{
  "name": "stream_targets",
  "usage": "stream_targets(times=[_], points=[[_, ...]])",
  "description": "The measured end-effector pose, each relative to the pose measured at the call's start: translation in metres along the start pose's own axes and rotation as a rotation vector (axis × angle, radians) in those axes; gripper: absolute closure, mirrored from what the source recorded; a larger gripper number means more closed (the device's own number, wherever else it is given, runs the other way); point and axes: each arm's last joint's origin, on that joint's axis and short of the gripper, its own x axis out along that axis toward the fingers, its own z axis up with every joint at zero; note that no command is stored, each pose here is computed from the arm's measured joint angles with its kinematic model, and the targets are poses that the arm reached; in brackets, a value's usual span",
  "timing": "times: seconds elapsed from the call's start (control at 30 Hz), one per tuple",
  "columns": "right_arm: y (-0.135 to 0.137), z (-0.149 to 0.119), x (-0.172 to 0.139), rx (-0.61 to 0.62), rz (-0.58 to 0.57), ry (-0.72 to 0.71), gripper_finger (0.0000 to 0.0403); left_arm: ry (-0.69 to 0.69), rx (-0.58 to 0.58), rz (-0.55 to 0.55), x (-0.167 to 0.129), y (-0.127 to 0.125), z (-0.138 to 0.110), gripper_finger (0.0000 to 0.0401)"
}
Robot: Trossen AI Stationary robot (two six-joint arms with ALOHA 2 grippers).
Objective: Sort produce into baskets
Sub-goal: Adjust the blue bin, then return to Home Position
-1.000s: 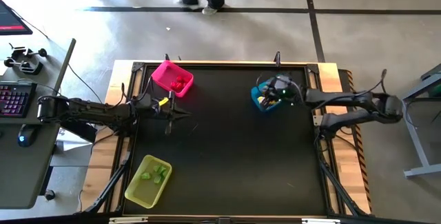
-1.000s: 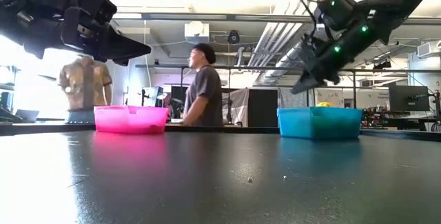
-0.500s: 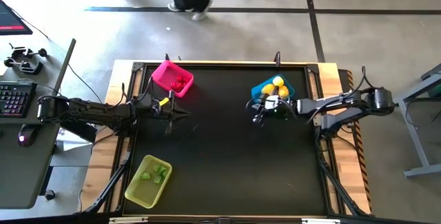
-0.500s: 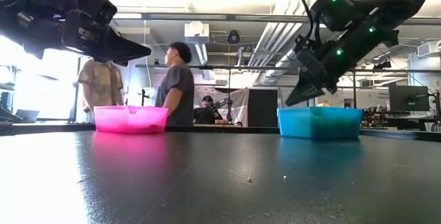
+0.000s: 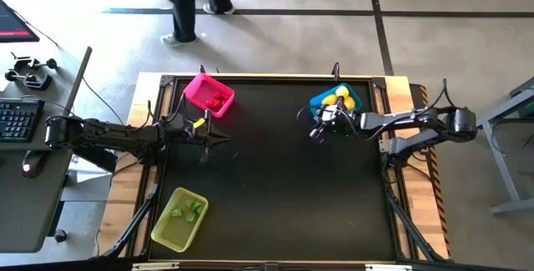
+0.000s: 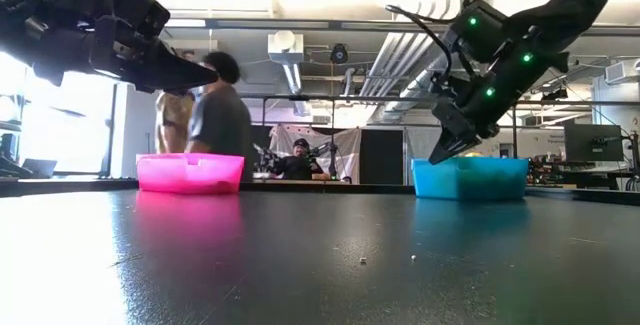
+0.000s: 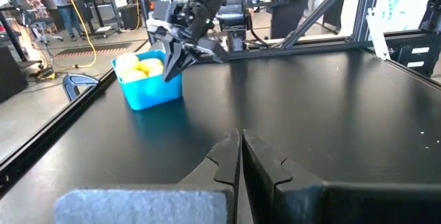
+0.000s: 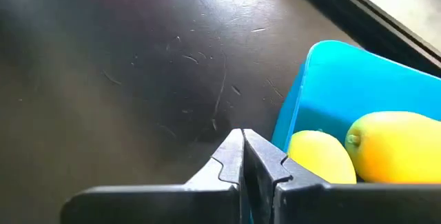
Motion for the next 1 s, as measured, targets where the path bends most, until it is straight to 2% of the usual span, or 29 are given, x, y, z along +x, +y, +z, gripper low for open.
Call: stream_targets(times=[0.17, 0.33, 0.47, 0.63, 0.73, 1.0], points=[[-0.006, 0.004, -0.002, -0.056, 0.018, -0.012, 0.0403, -0.001, 0.001, 0.001, 0.000, 0.000, 0.000, 0.0396], [-0.009, 0.013, -0.017, -0.093, 0.042, -0.095, 0.0403, -0.010, -0.013, 0.001, 0.000, 0.000, 0.001, 0.0396], [-0.006, 0.019, -0.023, -0.148, 0.186, -0.214, 0.0403, -0.018, -0.027, -0.003, 0.000, 0.000, 0.002, 0.0396], [0.000, 0.012, -0.024, -0.219, 0.369, -0.408, 0.0403, -0.042, -0.036, -0.051, 0.000, -0.001, 0.004, 0.0396], [0.002, 0.007, -0.029, -0.237, 0.397, -0.474, 0.0403, -0.054, -0.043, -0.039, 0.000, 0.002, 0.005, 0.0396], [-0.002, -0.013, -0.048, -0.235, 0.393, -0.536, 0.0403, -0.109, -0.032, -0.052, -0.006, 0.015, 0.009, 0.0396]])
